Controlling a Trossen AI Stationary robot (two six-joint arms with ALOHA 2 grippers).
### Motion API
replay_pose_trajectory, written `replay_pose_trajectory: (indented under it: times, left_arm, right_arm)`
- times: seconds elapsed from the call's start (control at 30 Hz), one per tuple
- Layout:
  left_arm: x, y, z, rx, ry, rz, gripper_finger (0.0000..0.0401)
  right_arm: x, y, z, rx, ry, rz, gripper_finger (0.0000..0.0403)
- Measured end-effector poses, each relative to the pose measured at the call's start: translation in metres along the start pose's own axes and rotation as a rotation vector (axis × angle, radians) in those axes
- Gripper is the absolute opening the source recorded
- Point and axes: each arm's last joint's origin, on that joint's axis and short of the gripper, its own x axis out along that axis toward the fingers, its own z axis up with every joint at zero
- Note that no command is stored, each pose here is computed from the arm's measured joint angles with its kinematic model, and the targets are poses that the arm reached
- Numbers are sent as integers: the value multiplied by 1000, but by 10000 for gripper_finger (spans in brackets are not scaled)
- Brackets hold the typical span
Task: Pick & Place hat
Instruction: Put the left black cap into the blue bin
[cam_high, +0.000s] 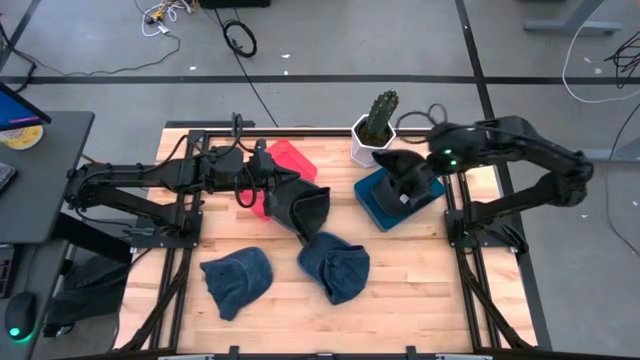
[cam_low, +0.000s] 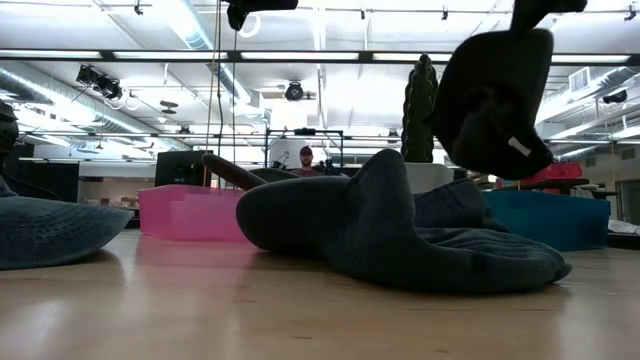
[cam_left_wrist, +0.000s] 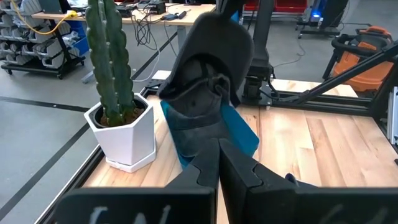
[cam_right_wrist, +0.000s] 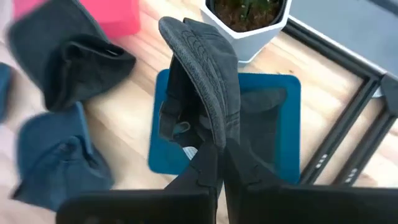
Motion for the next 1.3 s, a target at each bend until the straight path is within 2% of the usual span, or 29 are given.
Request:
replay_pose_trajectory:
  times: [0.13, 0.33, 0.53, 0.67, 0.93, 1.07, 1.3]
  left_arm:
    - [0, 0, 0, 0, 0, 0, 12]
    - [0, 0, 0, -1, 0, 0, 12]
    - [0, 0, 0, -6, 0, 0, 12]
    - [0, 0, 0, -6, 0, 0, 12]
    - [0, 0, 0, -1, 0, 1, 12]
    - [0, 0, 0, 0, 0, 1, 12]
    - [0, 0, 0, 0, 0, 1, 12]
  right_arm:
    - [-11, -14, -4, 44, -30, 26, 0]
    - [-10, -25, 1, 46, -38, -1, 0]
    - [24, -29, -4, -3, 88, -72, 0]
    - [53, -30, -14, -22, 175, -163, 0]
    - [84, -35, -28, -59, 246, -306, 0]
    - [81, -35, -26, -66, 231, -309, 0]
    - [54, -31, -11, -60, 127, -251, 0]
